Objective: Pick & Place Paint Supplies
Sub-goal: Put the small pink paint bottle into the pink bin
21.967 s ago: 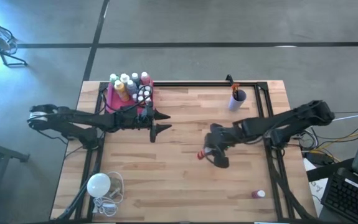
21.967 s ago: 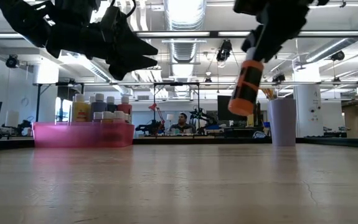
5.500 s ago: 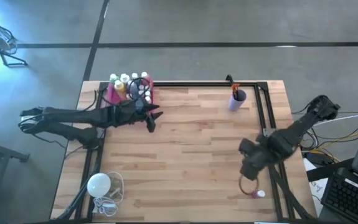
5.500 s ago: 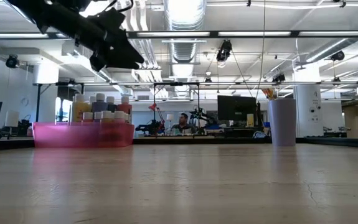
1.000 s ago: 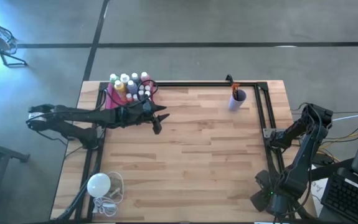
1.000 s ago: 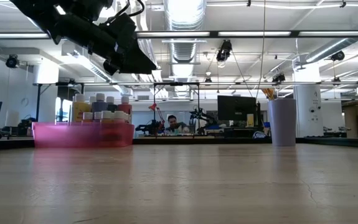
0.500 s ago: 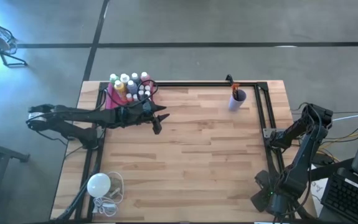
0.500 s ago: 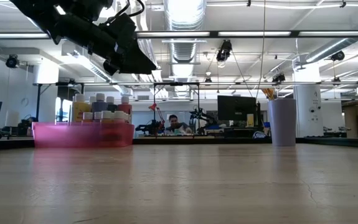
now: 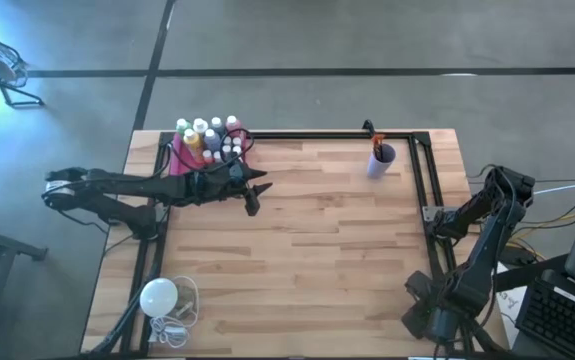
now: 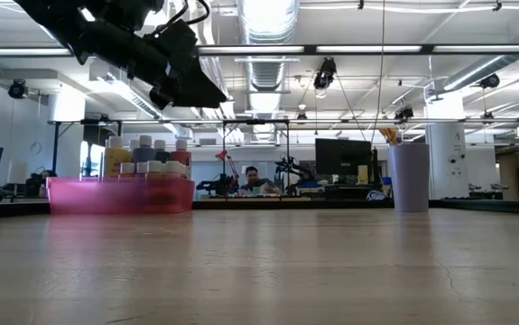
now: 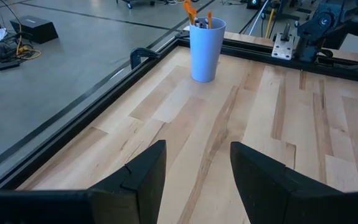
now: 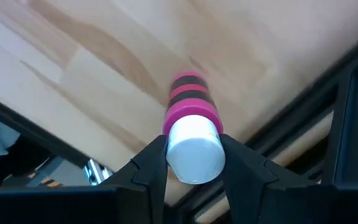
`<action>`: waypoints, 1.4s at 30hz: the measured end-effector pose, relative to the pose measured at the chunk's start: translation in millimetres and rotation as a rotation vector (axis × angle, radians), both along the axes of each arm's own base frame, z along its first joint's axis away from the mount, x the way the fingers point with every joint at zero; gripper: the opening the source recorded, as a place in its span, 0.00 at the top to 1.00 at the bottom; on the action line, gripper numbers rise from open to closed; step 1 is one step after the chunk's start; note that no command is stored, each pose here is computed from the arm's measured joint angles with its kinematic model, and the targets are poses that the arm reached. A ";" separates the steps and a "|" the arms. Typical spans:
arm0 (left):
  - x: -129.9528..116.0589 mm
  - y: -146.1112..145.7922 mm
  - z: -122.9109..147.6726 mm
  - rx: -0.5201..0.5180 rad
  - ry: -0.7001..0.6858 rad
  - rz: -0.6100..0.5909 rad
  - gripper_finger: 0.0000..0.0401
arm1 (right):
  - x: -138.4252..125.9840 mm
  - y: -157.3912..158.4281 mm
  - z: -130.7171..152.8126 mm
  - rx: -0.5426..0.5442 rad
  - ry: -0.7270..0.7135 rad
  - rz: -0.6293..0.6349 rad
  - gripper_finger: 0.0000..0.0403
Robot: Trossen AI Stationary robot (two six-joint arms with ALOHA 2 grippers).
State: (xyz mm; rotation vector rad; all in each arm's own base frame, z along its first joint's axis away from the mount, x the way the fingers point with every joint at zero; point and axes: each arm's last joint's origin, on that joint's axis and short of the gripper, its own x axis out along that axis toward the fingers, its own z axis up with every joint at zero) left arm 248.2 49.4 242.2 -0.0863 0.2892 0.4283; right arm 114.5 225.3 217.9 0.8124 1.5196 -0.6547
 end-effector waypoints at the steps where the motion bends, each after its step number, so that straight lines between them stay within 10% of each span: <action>1: -0.1 0.0 -0.2 0.000 0.002 0.000 0.54 | 2.4 -2.1 0.1 -0.010 -0.009 0.013 0.71; 42: -7.3 -6.1 -3.4 -0.075 0.044 0.050 0.61 | 206.5 -181.3 31.4 -0.195 -0.449 0.880 0.71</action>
